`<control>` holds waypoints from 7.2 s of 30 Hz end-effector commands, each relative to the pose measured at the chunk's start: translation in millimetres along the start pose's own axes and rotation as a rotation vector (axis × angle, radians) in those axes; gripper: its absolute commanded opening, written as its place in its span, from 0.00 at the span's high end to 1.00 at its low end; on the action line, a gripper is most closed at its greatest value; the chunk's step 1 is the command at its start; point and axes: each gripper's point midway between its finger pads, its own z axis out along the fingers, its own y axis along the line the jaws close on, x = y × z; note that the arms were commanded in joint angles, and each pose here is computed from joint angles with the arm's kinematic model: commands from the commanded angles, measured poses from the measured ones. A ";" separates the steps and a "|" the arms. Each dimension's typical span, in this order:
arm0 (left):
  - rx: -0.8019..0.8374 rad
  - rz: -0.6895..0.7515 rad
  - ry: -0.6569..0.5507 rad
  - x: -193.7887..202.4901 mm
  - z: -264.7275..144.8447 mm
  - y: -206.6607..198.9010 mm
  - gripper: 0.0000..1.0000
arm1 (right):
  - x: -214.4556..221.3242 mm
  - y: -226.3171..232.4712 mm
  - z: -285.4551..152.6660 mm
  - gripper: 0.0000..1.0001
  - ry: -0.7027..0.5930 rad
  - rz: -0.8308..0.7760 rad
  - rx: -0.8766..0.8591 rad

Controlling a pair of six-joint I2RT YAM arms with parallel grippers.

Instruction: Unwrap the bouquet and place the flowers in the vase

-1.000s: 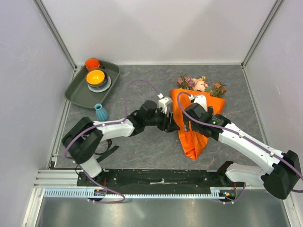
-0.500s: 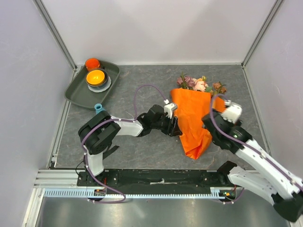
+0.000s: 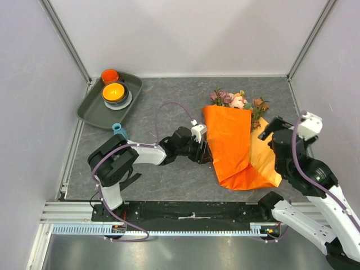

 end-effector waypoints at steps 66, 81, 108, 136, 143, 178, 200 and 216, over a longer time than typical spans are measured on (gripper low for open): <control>0.021 0.045 -0.443 -37.5 -197.9 -57.0 0.25 | 186.3 266.4 -22.0 0.02 0.563 -0.180 -0.977; 0.123 0.020 -0.418 -42.8 -206.1 -83.7 0.22 | 106.5 99.3 95.8 0.02 0.424 -0.063 -0.355; 0.166 0.011 -0.411 -70.6 -197.5 -99.5 0.22 | 231.5 54.7 -101.8 0.02 1.145 0.066 -0.785; 0.245 -0.130 0.071 46.8 -74.5 -123.9 0.52 | 139.1 126.8 -23.1 0.02 0.690 0.007 -0.656; 0.194 -0.161 0.046 66.1 -89.8 -106.7 0.51 | 116.2 112.7 85.9 0.22 0.399 0.027 -0.205; 0.108 -0.027 -0.191 -2.8 -186.0 -128.6 0.30 | 218.9 54.8 218.5 0.57 0.418 0.200 0.087; 0.105 -0.047 -0.221 -10.9 -204.6 -134.8 0.30 | 177.6 64.7 216.4 0.75 0.301 0.173 0.003; 0.126 -0.036 -0.225 -20.8 -207.5 -144.3 0.29 | 165.2 56.8 206.2 0.58 0.269 0.145 0.003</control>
